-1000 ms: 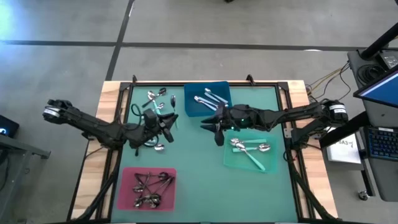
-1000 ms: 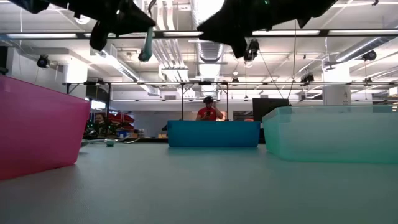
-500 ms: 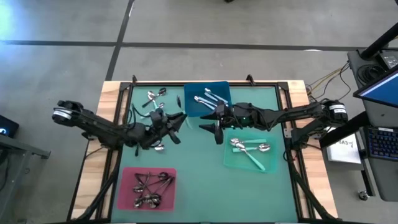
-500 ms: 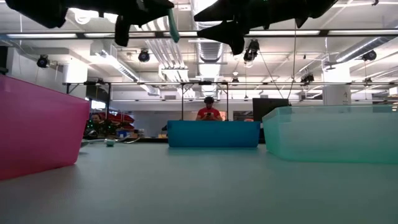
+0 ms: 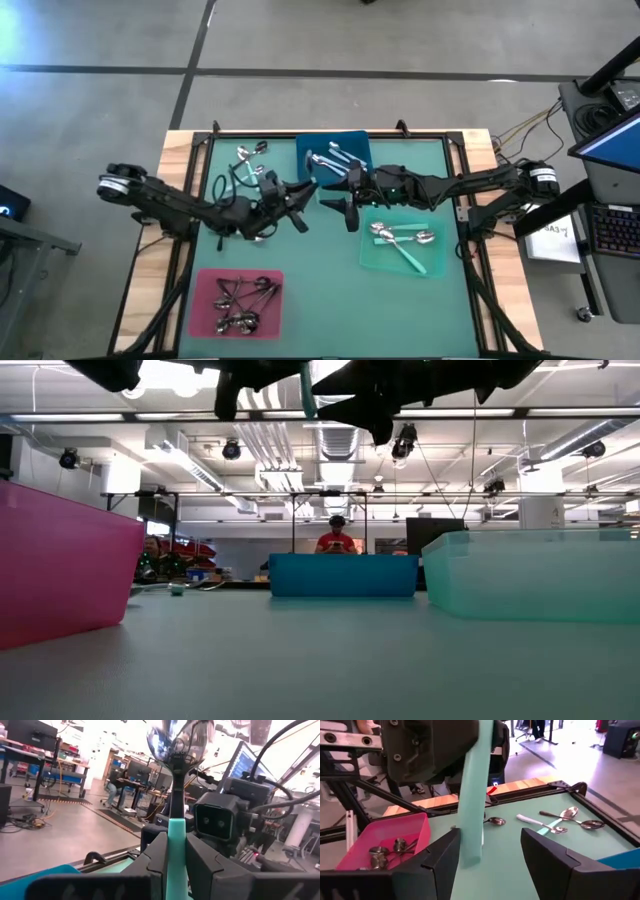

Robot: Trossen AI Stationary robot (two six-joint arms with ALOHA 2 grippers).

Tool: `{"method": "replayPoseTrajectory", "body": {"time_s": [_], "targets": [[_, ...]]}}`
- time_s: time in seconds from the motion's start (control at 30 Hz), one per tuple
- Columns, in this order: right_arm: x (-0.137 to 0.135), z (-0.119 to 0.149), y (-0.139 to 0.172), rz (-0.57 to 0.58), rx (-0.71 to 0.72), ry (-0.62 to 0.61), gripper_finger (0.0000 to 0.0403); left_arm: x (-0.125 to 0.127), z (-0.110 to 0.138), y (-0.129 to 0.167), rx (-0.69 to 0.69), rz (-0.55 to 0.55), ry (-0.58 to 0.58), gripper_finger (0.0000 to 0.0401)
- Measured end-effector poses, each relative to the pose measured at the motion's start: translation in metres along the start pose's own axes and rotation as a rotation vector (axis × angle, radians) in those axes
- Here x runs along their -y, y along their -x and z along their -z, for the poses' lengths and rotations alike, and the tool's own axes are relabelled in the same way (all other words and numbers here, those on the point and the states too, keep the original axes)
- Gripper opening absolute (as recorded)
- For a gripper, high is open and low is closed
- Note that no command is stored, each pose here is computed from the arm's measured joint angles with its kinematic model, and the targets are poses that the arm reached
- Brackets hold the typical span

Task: Sort silverware by color (type)
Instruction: Put the green spoon into the green bin

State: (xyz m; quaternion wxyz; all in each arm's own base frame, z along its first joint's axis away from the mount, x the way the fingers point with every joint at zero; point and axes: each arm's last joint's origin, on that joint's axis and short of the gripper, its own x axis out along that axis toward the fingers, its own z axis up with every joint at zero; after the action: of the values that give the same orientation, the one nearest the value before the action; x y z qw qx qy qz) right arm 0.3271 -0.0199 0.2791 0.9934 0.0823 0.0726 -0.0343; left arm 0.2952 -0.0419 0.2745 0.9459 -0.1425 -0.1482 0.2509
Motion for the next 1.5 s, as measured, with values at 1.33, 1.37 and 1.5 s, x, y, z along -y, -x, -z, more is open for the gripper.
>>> {"method": "replayPoseTrajectory", "body": {"time_s": [1.33,1.37,1.5], "targets": [[-0.001,-0.016,-0.001,0.010,0.055,0.095,0.0050,0.000,0.006,-0.020,-0.026,0.025,-0.023,0.0036],[0.000,-0.015,-0.001,0.012,0.053,0.094,0.0050,0.000,0.007,-0.020,-0.029,0.023,-0.027,0.0040],[0.005,-0.013,0.000,0.044,0.024,0.103,0.0034,-0.001,0.010,-0.020,-0.063,0.018,-0.048,0.0069]]}}
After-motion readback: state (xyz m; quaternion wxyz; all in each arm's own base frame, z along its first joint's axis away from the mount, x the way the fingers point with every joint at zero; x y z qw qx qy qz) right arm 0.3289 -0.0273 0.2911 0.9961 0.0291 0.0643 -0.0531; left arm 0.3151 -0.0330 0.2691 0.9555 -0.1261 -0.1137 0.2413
